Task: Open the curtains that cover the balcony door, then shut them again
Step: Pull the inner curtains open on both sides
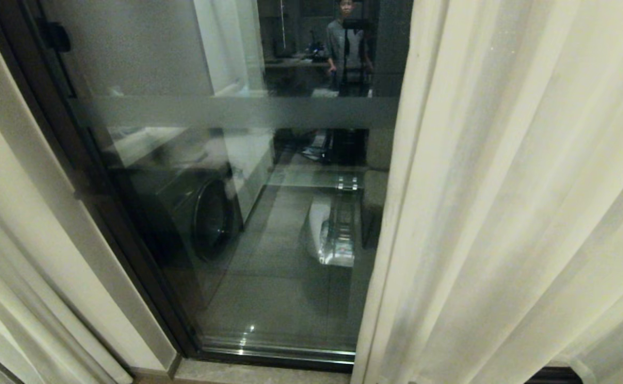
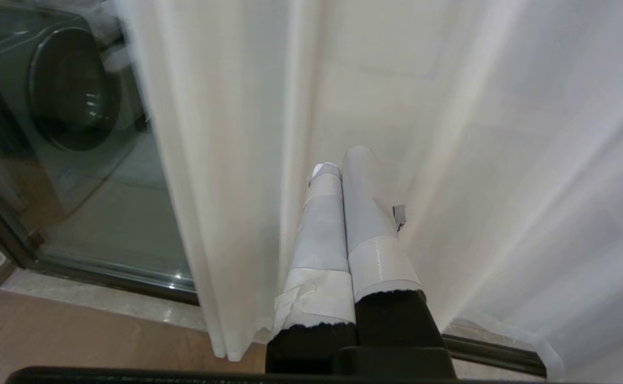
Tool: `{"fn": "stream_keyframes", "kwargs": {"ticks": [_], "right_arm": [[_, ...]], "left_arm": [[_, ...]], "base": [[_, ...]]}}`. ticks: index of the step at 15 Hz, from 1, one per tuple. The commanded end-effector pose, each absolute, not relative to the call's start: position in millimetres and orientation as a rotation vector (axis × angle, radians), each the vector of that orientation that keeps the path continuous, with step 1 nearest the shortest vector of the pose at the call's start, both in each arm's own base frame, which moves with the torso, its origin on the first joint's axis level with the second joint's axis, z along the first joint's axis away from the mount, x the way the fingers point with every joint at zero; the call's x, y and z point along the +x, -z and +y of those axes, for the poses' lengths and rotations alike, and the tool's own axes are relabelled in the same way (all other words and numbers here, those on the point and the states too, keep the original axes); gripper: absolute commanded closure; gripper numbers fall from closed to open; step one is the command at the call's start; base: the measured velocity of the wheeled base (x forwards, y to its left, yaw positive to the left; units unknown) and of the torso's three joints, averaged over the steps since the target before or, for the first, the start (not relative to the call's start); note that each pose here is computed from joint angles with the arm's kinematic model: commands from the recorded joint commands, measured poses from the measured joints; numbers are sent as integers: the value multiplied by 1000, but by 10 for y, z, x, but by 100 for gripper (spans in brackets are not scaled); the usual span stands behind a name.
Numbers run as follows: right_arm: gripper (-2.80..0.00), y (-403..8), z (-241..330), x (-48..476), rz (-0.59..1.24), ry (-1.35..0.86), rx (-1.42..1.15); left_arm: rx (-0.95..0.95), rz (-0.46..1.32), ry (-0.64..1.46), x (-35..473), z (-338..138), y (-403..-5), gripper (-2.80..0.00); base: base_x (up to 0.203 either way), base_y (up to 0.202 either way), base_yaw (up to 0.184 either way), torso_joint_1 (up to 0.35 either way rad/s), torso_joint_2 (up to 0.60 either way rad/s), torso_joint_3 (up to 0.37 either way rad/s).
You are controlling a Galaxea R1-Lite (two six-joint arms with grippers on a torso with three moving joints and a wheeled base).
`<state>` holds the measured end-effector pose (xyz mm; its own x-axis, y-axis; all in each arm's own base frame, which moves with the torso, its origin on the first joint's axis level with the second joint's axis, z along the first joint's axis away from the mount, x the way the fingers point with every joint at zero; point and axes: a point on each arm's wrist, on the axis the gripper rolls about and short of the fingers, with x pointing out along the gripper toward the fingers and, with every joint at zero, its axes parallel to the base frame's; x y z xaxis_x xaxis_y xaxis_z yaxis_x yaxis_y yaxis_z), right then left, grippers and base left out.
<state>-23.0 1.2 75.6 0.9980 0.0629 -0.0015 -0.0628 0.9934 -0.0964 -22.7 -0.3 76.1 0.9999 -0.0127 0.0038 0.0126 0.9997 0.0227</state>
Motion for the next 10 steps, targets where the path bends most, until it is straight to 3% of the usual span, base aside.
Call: {"fn": "stream_keyframes", "kwargs": {"ticks": [1, 10], "right_arm": [[0, -756, 12, -228, 0, -65, -98], [0, -756, 12, -228, 0, -65, -97]], "left_arm": [[23, -5, 12, -228, -3, -760, 0], [22, -5, 12, -228, -3, -760, 0]], "base": [[0, -132, 0, 2, 2, 2], [0, -9, 1, 0, 0, 0]]}}
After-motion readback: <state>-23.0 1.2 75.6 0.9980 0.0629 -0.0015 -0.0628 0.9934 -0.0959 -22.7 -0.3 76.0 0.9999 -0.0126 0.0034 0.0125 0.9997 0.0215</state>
